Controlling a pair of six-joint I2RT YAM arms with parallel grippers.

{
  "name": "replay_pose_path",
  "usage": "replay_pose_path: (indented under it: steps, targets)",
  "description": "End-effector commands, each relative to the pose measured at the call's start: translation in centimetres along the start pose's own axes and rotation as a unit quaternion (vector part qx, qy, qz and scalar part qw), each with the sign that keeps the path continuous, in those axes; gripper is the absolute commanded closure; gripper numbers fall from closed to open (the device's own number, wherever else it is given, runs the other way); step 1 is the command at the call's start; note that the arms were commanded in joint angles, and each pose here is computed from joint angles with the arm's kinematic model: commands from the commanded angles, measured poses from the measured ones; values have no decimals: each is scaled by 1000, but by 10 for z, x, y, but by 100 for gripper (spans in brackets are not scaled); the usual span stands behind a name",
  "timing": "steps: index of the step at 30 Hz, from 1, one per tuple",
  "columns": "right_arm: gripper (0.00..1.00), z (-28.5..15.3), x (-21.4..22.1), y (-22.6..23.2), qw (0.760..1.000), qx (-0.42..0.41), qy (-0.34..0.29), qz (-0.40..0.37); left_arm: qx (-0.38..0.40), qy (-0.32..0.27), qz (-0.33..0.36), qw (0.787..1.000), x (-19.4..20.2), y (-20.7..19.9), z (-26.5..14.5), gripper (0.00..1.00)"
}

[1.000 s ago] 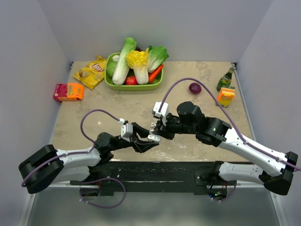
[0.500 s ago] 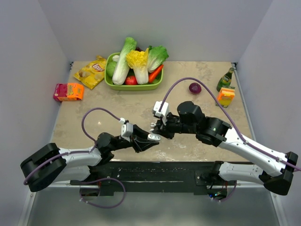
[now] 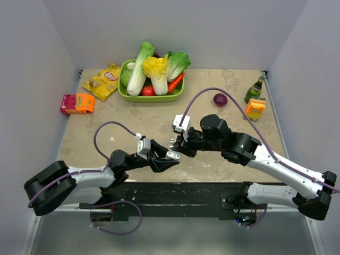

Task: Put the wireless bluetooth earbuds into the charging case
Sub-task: Adjust the charging case.

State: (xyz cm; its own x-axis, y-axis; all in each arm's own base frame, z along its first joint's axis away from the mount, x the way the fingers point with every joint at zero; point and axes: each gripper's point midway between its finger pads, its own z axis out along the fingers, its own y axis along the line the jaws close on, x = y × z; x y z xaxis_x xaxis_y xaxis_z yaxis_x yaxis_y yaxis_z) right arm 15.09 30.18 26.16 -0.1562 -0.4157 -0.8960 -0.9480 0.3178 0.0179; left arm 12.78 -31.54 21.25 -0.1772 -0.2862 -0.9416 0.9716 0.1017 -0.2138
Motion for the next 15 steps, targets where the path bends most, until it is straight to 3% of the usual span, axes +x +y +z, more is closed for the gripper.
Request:
replay_pose_path:
  steps: [1, 15]
  targets:
    - [100, -4, -18, 7, 999, -16, -36, -5, 12, -71, 34, 997, -35, -6, 2, 54]
    - [100, -1, -18, 8, 999, -19, -34, -4, 27, -86, 48, 995, -48, -12, 4, 42]
